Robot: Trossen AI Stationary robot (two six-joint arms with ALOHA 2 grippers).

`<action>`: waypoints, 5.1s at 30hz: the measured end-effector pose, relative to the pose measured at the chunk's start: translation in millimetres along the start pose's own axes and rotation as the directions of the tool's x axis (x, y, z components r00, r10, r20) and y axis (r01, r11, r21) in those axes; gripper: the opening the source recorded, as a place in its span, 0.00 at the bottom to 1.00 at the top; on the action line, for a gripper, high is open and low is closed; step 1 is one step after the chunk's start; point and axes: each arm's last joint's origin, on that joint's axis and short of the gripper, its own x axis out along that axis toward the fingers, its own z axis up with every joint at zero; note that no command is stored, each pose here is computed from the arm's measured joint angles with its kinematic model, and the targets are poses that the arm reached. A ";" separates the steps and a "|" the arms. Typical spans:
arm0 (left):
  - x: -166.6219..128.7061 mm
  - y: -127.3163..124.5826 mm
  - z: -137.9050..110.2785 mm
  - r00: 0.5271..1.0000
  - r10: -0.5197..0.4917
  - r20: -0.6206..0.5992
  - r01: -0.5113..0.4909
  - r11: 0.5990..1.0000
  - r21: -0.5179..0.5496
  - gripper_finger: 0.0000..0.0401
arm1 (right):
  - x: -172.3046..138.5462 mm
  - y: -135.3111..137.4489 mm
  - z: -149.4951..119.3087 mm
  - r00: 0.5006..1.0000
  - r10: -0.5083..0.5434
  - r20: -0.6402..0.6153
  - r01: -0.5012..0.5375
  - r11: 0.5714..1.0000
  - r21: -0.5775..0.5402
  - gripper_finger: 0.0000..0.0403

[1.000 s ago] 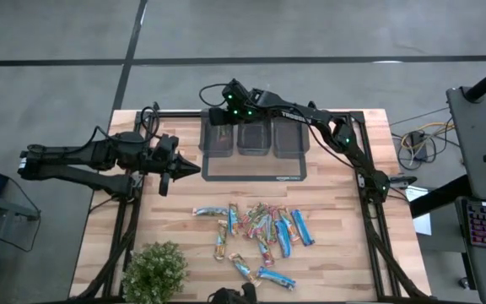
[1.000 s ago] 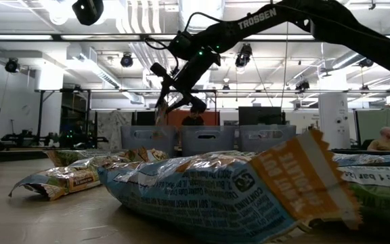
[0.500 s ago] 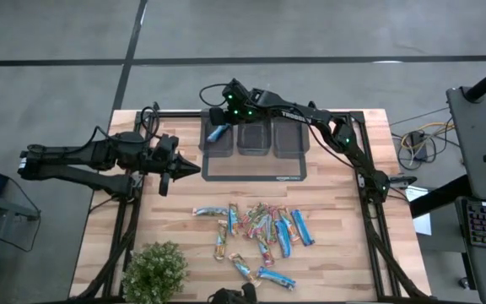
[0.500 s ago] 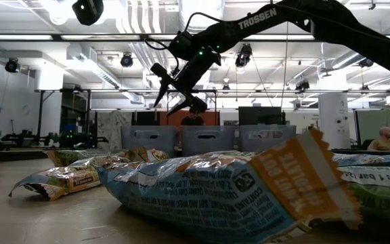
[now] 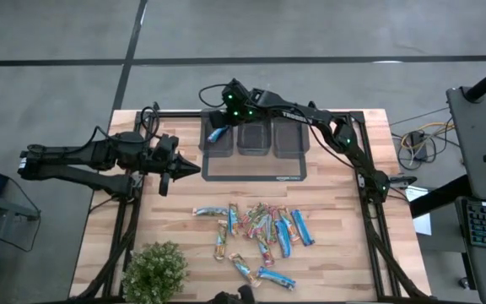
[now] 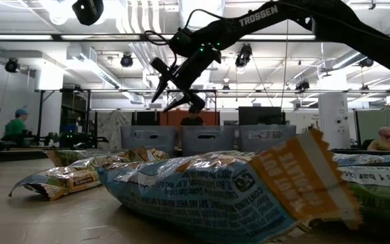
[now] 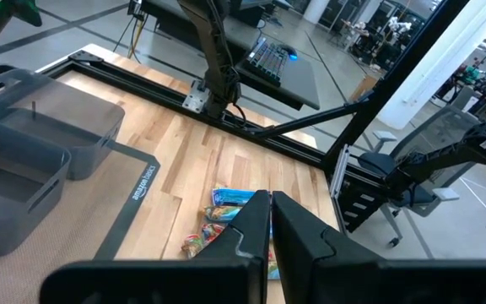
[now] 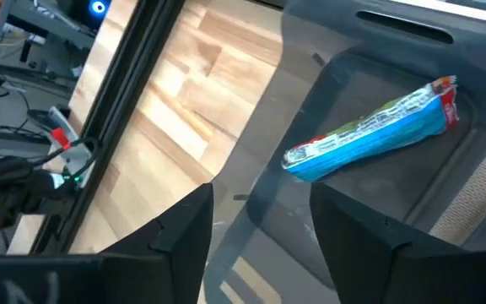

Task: Pick and place Granola Bars by type
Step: Put the yellow granola bar into the right black bin

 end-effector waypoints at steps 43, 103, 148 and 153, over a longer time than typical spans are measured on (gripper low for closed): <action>0.0 0.0 0.1 1.000 0.000 0.001 0.000 1.000 -0.001 0.00 | -70.3 38.9 1.1 0.996 0.076 0.052 -0.062 0.970 -0.237 0.02; 0.0 0.1 0.0 1.000 0.000 0.001 0.000 1.000 0.004 0.00 | -310.8 11.7 -209.5 0.810 0.587 0.001 -0.430 0.594 -0.680 0.02; 53.5 -18.7 48.0 1.000 0.000 0.014 -0.001 0.998 0.057 0.33 | -330.7 -30.8 -240.9 0.738 0.675 -0.004 -0.501 0.544 -0.673 0.02; 59.0 -20.7 51.9 1.000 0.002 -0.019 -0.001 0.998 0.063 0.40 | -332.5 -31.5 -241.0 0.734 0.679 -0.002 -0.504 0.544 -0.671 0.02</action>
